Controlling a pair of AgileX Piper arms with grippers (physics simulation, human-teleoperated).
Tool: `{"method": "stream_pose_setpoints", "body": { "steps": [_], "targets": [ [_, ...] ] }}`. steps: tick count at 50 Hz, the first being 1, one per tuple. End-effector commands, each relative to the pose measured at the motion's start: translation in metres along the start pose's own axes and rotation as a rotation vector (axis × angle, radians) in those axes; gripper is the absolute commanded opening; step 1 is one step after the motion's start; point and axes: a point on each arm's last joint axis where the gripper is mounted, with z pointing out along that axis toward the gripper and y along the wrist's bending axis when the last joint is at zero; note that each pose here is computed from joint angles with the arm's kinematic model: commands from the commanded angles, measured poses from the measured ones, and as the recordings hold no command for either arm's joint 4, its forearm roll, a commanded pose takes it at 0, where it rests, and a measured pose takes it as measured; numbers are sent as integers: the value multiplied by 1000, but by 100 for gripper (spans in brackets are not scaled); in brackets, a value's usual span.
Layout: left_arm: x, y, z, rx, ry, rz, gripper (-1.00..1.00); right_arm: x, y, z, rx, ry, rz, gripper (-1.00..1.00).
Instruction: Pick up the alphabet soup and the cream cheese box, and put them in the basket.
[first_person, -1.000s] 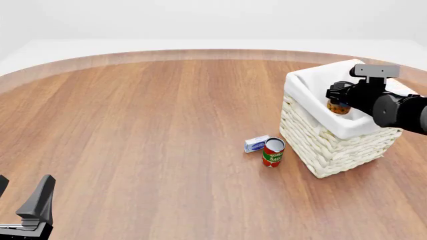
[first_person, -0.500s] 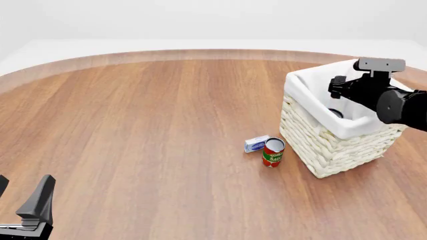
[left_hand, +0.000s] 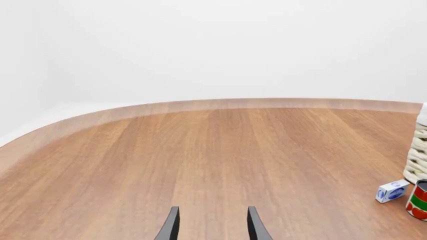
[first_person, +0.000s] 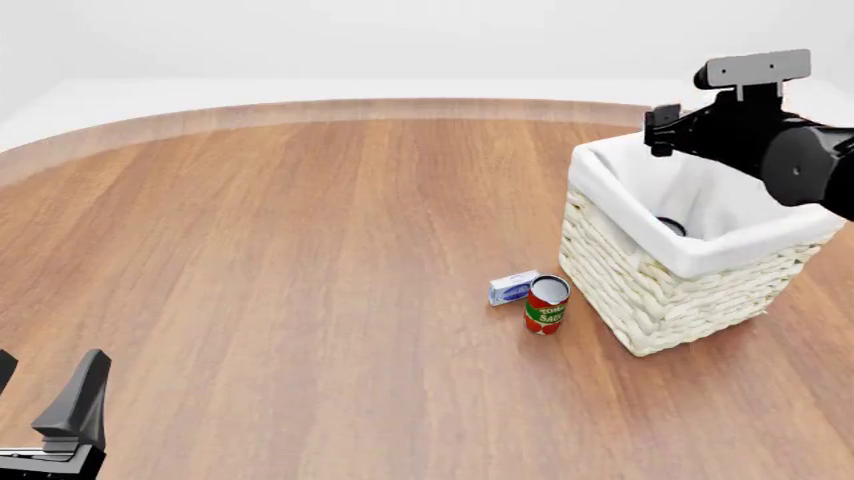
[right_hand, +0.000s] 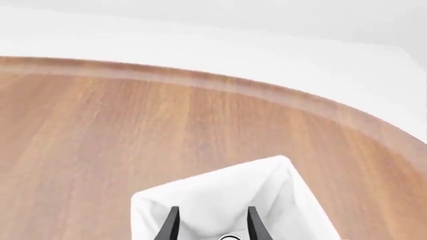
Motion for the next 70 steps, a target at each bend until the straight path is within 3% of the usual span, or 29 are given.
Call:
{"method": "stream_pose_setpoints", "body": {
  "steps": [1, 7, 16, 19, 31, 38, 45, 70],
  "targets": [
    [0, 0, 0, 0, 0, 0, 100, -42, 15, -24, -49, -37, -99, 100],
    [0, 0, 0, 0, 0, 0, 100, -59, 33, -28, -101, -36, -190, 100],
    [0, 0, 0, 0, 0, -1, 100, -84, 43, -36, -133, -53, -262, 100],
    [0, 0, 0, 0, 0, 0, 100, -85, 56, -38, -169, -42, -294, 100],
    [0, 0, 0, 0, 0, 0, 100, -89, 73, -38, -223, -23, -440, 100],
    [0, 0, 0, 0, 0, 0, 100, -98, 85, -39, -256, -26, -486, 100],
    [0, 0, 0, 0, 0, 0, 100, -94, 108, -29, -321, 12, -557, 100],
    [0, 0, 0, 0, 0, 0, 100, -72, 142, -13, -447, 136, -759, 100]
  ]
}}
